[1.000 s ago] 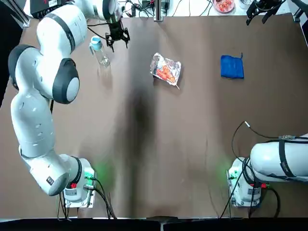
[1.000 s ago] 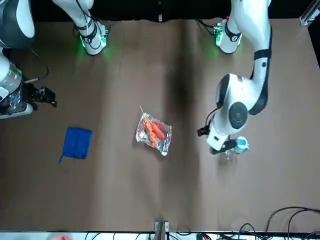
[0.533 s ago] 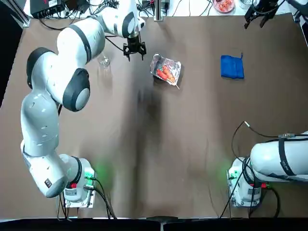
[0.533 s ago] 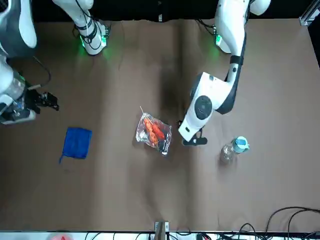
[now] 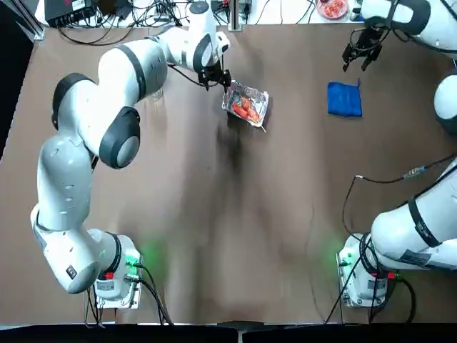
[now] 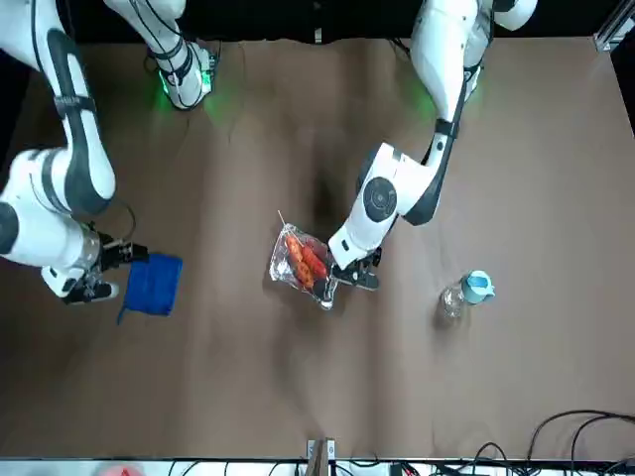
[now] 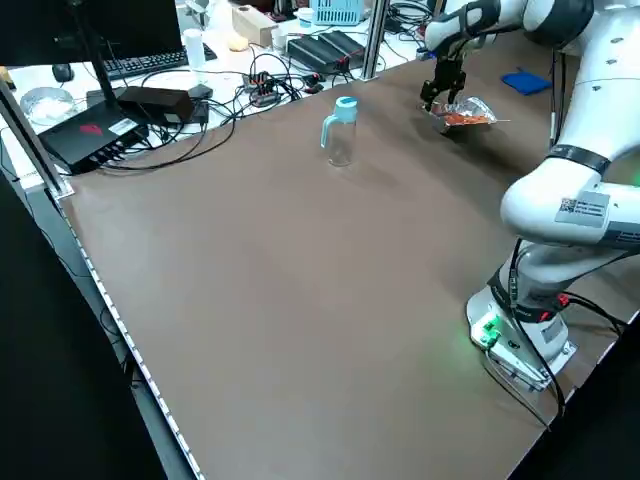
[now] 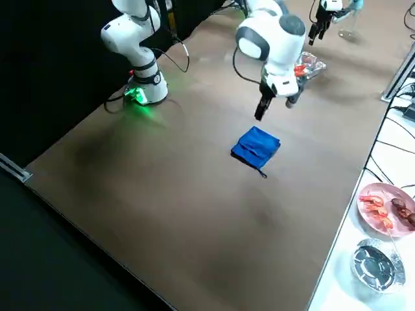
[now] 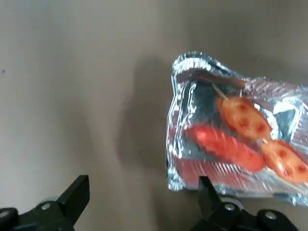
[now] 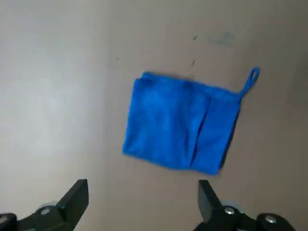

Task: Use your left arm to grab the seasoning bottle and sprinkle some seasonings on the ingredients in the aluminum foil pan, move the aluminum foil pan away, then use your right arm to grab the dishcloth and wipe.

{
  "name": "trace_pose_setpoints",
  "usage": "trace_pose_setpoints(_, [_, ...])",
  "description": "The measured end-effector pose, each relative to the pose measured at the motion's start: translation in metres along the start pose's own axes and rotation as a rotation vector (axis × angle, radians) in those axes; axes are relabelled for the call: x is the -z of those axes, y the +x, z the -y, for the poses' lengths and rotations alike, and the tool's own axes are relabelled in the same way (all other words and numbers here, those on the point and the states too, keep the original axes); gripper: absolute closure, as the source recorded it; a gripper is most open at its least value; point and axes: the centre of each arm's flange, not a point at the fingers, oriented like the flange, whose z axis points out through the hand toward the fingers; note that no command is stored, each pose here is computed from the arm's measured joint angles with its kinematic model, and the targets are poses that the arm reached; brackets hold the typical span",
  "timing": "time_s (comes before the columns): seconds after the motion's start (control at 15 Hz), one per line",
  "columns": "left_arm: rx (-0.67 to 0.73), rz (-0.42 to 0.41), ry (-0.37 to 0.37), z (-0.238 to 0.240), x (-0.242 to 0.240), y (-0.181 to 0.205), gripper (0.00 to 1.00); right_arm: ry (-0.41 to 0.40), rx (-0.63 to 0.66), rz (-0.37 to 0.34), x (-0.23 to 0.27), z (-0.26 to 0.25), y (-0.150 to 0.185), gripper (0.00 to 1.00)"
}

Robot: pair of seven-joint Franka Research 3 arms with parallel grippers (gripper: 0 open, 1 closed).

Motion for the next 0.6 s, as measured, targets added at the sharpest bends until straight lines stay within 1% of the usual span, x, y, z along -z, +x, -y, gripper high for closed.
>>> trace_pose_setpoints(0.07, [-0.009, -0.020, -0.001, -0.001, -0.010, 0.002, 0.00, -0.013, 0.004, -0.013, -0.011, -0.004, 0.007, 0.00])
trace_pose_setpoints(0.2, [-0.024, -0.034, 0.007, -0.005, -0.033, 0.002, 0.00, -0.030, 0.012, -0.037, -0.037, -0.009, 0.019, 0.00])
trace_pose_setpoints(0.4, [-0.039, -0.050, 0.017, -0.013, -0.062, 0.004, 0.01, -0.029, 0.014, -0.071, -0.080, -0.014, 0.035, 0.02])
trace_pose_setpoints(0.47, [-0.041, -0.049, 0.022, -0.016, -0.073, 0.006, 0.07, -0.026, 0.017, -0.065, -0.097, -0.014, 0.039, 0.13])
trace_pose_setpoints(0.53, [-0.041, -0.048, 0.023, -0.016, -0.075, 0.006, 0.17, -0.031, 0.022, -0.058, -0.102, -0.015, 0.039, 0.13])
trace_pose_setpoints(0.6, [-0.040, -0.049, 0.023, -0.017, -0.076, 0.006, 0.26, -0.042, 0.031, -0.053, -0.104, -0.015, 0.039, 0.17])
